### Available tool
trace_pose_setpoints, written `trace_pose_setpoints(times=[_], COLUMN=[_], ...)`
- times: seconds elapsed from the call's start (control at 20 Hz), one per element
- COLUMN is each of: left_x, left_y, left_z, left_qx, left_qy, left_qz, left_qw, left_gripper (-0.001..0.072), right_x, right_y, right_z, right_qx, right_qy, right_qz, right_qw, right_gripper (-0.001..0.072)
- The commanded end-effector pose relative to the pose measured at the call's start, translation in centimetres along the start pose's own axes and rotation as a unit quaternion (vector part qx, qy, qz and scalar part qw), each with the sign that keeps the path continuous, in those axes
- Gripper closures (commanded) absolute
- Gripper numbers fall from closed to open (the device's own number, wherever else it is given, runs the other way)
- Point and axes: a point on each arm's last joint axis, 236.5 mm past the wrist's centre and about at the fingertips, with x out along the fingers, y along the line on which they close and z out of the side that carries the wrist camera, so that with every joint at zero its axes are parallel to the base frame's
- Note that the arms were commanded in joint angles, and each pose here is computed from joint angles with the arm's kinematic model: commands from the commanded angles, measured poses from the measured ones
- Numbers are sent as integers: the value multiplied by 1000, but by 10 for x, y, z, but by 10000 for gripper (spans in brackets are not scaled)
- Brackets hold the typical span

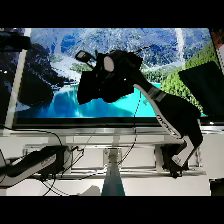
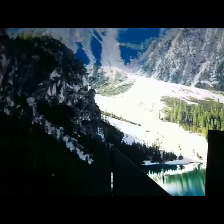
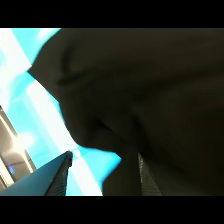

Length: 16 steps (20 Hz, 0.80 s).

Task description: Fold the clothes and pants, and hang the long-sleeved shirts on hangers.

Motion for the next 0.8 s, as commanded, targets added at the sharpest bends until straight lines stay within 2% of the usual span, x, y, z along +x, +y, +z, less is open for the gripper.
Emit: trace_pose_setpoints(times=[0.0, 0.1, 0.2, 0.35, 0.4, 0.45, 0.55, 0.6, 0.75], left_x=[-11, -11, -11, -11, -11, -11, -11, -11, -11], left_y=[16, 15, 15, 15, 12, 7, -6, -9, -9], left_z=[-1, -2, -2, -2, -2, -1, 2, 2, 3], left_qx=[-11, -11, -12, -12, -15, -21, -35, -38, -37], left_qy=[-4, -3, -2, -1, -2, -4, -9, -10, -10], left_qz=[16, 14, 13, 13, 8, -3, -31, -37, -37], left_qw=[1000, 1000, 1000, 1000, 1000, 1000, 999, 999, 999], left_gripper=[698, 699, 698, 699, 698, 698, 699, 699, 698], right_x=[36, 48, 59, 71, 73, 74, 73, 72, 60], right_y=[19, 15, 12, 3, -9, -20, -32, -33, -37], right_z=[4, 6, 5, 14, 19, 23, 23, 21, 13], right_qx=[-33, -36, -30, -2, 3, 6, -2, -5, -10], right_qy=[-1, -5, -6, -28, -41, -50, -50, -44, -24], right_qz=[-6, -15, -16, -34, -57, -80, -103, -106, -115], right_qw=[999, 999, 999, 999, 998, 996, 993, 993, 993], right_gripper=[223, 213, 174, 178, 204, 286, 601, 693, 692])
